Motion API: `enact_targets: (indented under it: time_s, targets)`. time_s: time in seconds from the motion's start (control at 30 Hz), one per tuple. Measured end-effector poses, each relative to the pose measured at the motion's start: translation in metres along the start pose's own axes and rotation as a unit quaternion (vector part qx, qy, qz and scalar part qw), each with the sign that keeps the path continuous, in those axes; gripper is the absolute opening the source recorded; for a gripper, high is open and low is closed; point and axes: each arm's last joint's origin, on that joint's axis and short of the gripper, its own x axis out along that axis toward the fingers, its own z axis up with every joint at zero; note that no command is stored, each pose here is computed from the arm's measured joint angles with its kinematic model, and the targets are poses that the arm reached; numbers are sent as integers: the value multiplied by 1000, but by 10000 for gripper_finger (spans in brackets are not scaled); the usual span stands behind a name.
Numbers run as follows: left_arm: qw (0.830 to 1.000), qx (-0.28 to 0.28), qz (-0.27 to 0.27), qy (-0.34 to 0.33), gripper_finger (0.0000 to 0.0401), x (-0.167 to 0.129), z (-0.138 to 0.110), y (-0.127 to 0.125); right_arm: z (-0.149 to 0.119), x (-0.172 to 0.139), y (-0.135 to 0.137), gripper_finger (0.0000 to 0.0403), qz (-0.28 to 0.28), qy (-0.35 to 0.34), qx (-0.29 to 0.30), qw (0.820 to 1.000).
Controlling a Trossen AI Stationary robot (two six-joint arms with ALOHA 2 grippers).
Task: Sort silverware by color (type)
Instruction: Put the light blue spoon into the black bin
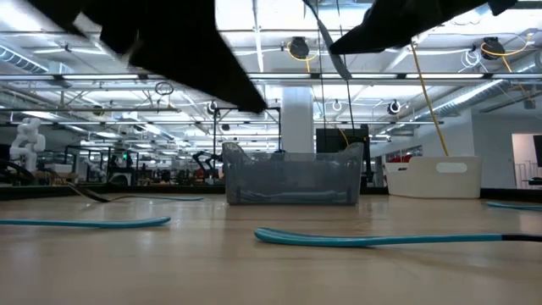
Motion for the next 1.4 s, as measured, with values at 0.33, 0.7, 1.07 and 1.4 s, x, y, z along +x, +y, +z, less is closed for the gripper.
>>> enact_targets:
  time_s: [0.33,0.7,1.07,1.4]
  targets:
    - [994,-97,-43,-17,88,17,-30,-1,-15,24,-21,36,-3,34,18,999]
    - [988,-145,-42,0,88,27,-24,9,-60,75,-30,37,2,115,51,992]
    - [992,-108,-35,51,88,27,-35,13,-76,88,-27,38,3,141,52,989]
    - [992,-112,-32,54,88,28,-35,14,-88,95,-25,53,3,167,58,984]
